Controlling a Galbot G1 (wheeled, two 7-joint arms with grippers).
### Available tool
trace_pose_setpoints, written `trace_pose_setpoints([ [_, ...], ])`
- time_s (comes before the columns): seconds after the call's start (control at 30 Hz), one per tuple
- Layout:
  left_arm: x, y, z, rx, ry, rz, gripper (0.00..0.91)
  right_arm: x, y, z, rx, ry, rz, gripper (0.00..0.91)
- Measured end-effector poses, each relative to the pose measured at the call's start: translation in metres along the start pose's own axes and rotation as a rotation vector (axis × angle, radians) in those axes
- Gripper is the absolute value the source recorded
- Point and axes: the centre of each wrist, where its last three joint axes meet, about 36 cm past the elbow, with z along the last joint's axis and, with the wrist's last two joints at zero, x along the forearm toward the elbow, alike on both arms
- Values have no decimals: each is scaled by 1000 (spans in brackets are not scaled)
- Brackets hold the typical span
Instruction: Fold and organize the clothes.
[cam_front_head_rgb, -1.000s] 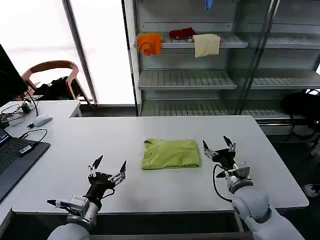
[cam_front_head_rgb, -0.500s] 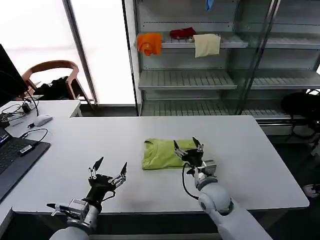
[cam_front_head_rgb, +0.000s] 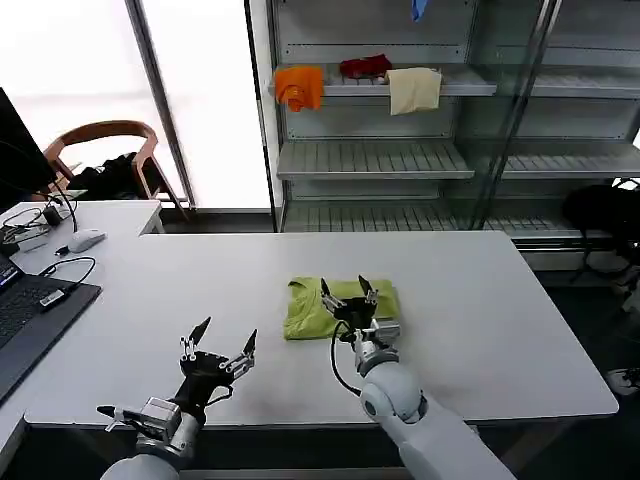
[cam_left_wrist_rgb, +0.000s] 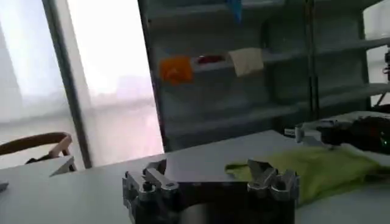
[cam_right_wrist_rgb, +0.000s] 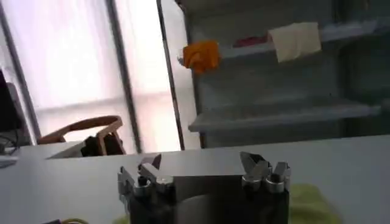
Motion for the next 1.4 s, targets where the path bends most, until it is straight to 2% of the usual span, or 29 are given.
trace_pose_setpoints([
  [0.2,3,-1,0,-3,15,8,907,3,10,6,13,-54,1,907],
  [0.3,5,-1,-1,-4,23,14,907,6,13,3,13,-59,11,907],
  [0.4,8,-1,-3,-3,38,23,907,9,14,-5,9,-37,27,907],
  [0.57,14,-1,-7,-1,77,47,907,13,20,-23,-19,29,55,907],
  [0.83,23,0,-20,-7,134,95,907,10,28,-39,-37,157,102,907],
  [1.1,26,-2,-24,-13,153,118,907,-5,31,-39,-6,260,128,907],
  [1.4,26,0,-26,-35,155,123,907,-16,27,-23,45,372,146,907],
])
